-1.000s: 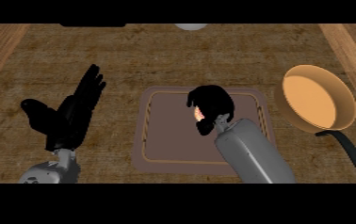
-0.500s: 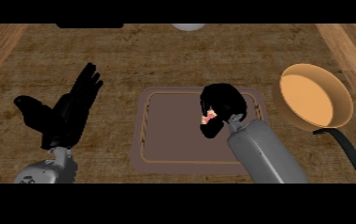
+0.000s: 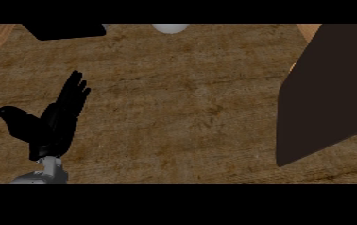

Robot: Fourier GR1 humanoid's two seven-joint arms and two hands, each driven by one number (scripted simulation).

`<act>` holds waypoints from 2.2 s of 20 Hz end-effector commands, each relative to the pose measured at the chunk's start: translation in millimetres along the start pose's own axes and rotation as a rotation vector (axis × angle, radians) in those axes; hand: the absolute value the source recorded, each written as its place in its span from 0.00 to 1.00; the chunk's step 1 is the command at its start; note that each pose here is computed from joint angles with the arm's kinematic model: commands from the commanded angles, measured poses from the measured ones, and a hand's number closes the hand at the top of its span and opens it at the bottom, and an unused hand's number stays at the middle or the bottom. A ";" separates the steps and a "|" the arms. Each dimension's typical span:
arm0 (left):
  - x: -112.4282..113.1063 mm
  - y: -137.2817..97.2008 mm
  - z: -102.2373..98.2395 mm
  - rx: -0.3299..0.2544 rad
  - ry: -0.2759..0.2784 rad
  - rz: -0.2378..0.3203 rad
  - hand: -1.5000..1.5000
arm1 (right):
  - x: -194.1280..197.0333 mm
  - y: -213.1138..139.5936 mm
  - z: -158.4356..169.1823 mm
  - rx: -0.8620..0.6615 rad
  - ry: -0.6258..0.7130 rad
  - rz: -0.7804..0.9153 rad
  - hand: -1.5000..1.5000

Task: Pick the cupcake from the tray and place it in the pot

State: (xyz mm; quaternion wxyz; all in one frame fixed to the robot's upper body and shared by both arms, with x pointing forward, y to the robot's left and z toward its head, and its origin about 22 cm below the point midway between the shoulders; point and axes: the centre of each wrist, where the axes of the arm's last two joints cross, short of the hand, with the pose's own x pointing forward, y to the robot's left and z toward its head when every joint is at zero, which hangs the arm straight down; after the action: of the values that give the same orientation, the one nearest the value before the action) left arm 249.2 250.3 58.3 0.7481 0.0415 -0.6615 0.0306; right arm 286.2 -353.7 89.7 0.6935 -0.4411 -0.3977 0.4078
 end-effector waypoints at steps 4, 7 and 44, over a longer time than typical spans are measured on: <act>9.6 4.1 4.4 -0.010 -0.006 -0.003 0.50 | -83.8 -90.2 74.5 -0.279 0.025 -0.015 1.00; 13.8 -13.5 -1.9 -0.047 -0.010 -0.002 0.50 | -94.3 -116.9 106.6 -0.345 -0.020 -0.051 1.00; 8.7 -40.6 -28.0 -0.119 -0.031 -0.007 0.50 | 21.5 -168.7 37.7 -0.317 -0.136 -0.327 1.00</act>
State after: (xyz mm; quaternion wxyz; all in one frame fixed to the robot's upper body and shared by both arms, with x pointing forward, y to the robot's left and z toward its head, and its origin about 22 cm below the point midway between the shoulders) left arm 277.5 222.6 64.8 0.7398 0.0001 -0.6728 -0.0084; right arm 274.8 -380.9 290.2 0.6040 -0.4834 -0.5765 0.2628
